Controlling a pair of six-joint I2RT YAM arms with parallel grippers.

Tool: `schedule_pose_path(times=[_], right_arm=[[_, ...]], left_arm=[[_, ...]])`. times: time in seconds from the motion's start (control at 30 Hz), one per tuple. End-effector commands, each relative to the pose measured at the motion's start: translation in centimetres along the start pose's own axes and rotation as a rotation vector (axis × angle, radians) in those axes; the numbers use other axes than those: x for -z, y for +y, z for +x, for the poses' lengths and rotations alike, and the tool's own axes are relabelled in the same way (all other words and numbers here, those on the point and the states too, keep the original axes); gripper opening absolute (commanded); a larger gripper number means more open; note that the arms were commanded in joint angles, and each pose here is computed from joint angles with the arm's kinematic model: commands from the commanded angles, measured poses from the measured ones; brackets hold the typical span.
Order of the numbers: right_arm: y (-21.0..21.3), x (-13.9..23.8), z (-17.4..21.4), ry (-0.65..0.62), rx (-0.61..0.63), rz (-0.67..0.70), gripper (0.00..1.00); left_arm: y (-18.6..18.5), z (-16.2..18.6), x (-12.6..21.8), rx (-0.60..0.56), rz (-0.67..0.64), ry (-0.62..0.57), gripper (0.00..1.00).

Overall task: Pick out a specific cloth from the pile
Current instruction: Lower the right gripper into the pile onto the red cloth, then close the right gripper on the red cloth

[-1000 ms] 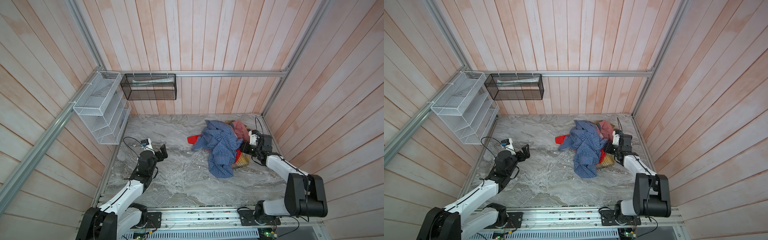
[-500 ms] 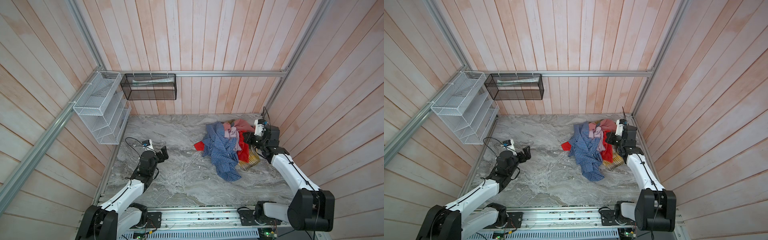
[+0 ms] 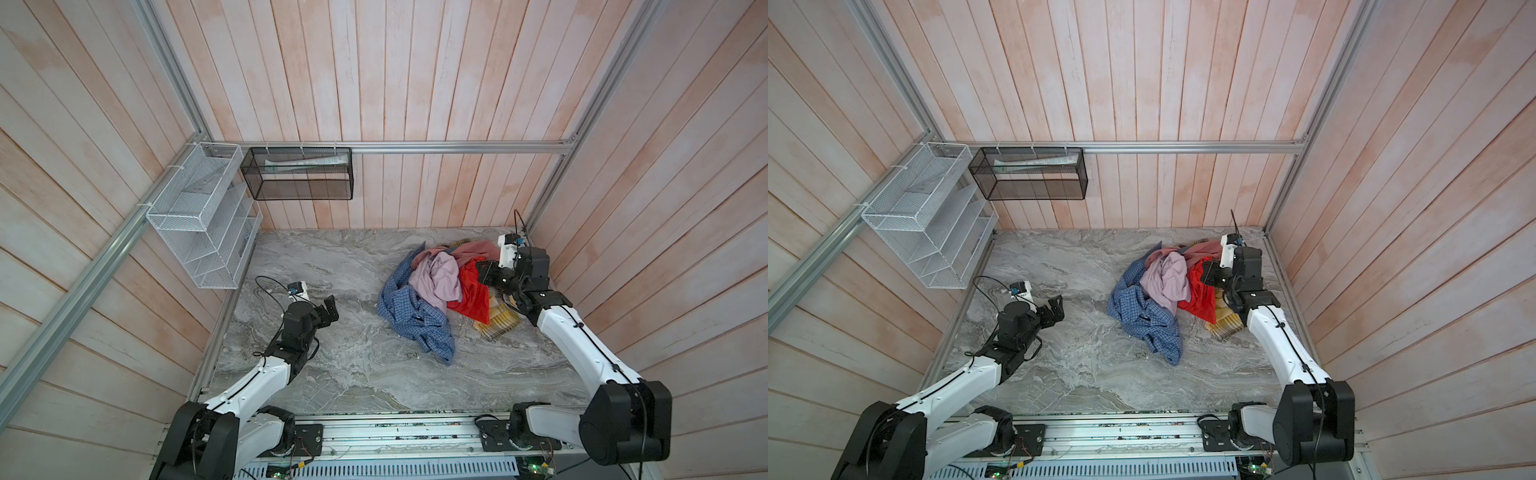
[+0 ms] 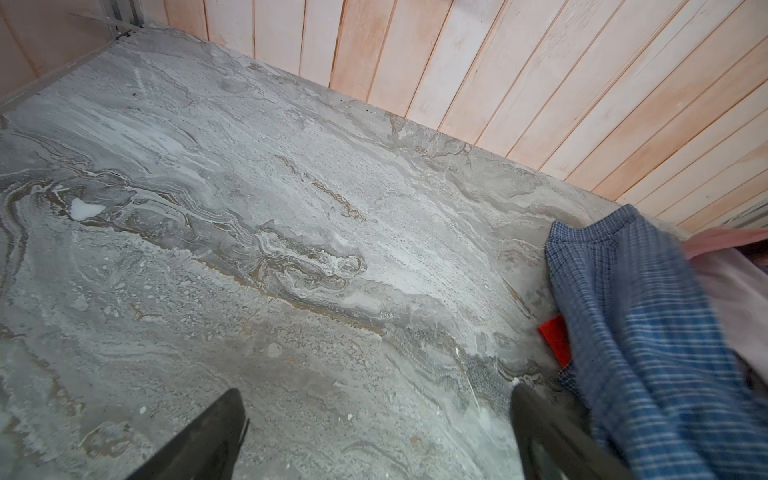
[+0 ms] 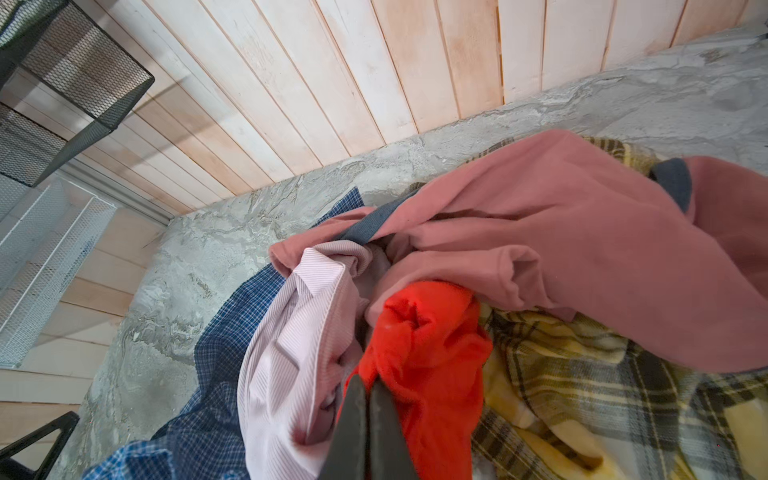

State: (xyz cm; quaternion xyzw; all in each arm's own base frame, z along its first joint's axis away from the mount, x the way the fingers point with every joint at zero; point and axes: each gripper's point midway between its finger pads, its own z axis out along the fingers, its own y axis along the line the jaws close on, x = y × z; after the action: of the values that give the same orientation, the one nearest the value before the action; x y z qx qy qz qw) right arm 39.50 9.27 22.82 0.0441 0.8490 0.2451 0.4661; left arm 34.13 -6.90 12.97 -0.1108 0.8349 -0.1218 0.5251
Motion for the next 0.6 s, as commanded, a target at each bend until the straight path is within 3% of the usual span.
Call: schedule_pose_path(times=[0.0,0.13,0.43,0.47,0.57], right_arm=[[-1.2,-1.2,1.1,-0.005,0.006,0.043,0.00],[-2.6,-3.0,3.9,0.076,0.003,0.072,0.00],[-0.2,-4.7,6.8,0.139,0.041,0.030,0.00],[-0.6,-4.7,6.9,0.143,0.044,0.052,0.03],[-1.9,-4.2,6.8,0.141,0.056,0.129,0.36]], left_arm=[[-0.3,-0.7,-0.1,0.012,0.003,-0.017,1.00],[-0.2,-0.4,-0.1,0.009,0.001,-0.011,1.00],[-0.1,-0.2,0.0,0.013,-0.003,-0.008,1.00],[-0.1,-0.2,0.0,0.010,-0.003,-0.006,1.00],[0.0,-0.2,0.0,0.001,-0.010,-0.004,1.00]])
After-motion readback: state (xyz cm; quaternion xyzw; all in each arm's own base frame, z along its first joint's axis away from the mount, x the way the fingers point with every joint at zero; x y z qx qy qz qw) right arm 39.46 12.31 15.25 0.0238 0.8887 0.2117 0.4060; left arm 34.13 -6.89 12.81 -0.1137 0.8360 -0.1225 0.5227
